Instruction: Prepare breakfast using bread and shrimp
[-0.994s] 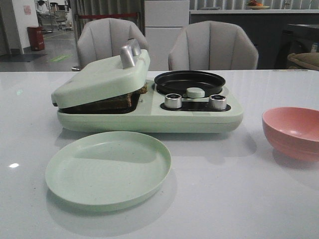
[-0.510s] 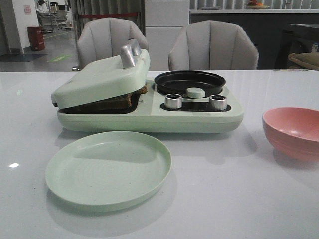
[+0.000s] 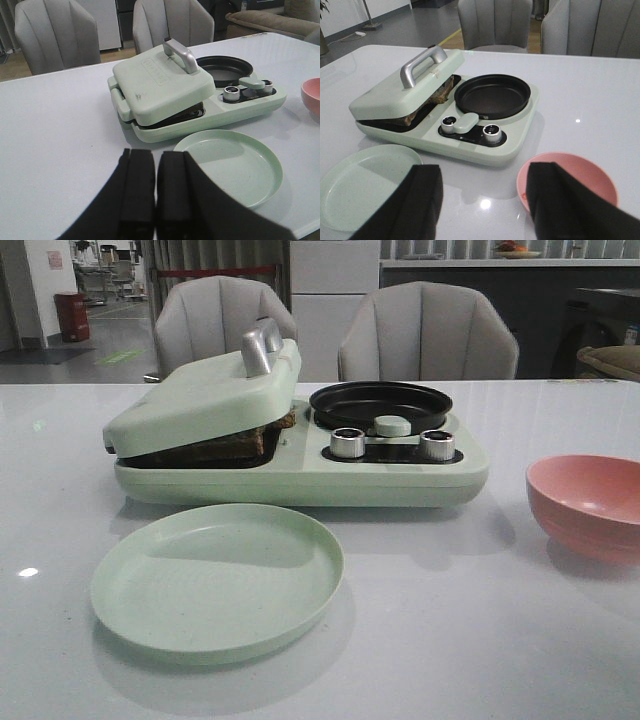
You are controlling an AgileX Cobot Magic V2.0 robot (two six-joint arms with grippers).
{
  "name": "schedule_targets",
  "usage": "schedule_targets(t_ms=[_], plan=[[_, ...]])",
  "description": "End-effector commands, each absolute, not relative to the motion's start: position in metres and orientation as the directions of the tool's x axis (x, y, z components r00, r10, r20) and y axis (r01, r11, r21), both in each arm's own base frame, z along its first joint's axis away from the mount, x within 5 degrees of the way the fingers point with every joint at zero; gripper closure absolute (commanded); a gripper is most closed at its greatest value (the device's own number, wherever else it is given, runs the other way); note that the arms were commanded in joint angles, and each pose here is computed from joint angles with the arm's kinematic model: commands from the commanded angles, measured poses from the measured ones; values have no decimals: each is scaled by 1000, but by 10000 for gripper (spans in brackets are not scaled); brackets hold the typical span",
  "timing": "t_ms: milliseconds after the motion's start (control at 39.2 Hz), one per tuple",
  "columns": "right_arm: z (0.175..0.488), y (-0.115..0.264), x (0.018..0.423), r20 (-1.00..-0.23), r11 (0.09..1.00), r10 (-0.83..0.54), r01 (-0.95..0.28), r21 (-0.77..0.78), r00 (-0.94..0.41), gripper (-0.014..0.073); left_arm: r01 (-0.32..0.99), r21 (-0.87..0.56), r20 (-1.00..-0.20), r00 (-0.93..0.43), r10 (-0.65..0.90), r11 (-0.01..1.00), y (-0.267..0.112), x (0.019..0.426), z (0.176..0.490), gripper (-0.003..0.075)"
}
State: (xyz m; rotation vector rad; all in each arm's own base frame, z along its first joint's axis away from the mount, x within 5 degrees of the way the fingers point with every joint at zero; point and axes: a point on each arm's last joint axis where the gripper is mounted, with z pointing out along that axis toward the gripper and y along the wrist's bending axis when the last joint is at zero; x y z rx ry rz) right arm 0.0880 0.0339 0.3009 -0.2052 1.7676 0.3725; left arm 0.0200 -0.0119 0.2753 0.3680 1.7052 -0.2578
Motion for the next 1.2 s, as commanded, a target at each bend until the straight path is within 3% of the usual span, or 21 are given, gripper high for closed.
schedule_targets(t_ms=[0, 204, 357, 612, 892, 1172], plan=[[321, 36, 98, -974, 932, 91, -327, 156, -207, 116, 384, 14, -997, -61, 40, 923, -12, 20, 291, 606], [334, 43, 126, -937, 933, 48, -319, 166, -345, 116, 384, 14, -997, -61, 40, 923, -12, 20, 291, 606], [345, 38, 155, -912, 952, 88, -234, 195, -401, 116, 384, 14, -997, -61, 40, 923, -12, 20, 291, 606], [347, 10, 211, -801, 969, 171, -50, 243, -574, 116, 384, 14, -997, -61, 40, 923, -12, 20, 291, 606], [315, -30, 262, -673, 959, 265, 118, 257, -691, 116, 384, 14, -997, -61, 40, 923, -12, 20, 291, 606], [285, -39, 305, -609, 974, 200, 86, 212, -767, 116, 384, 14, -997, -61, 40, 923, -12, 20, 291, 606]])
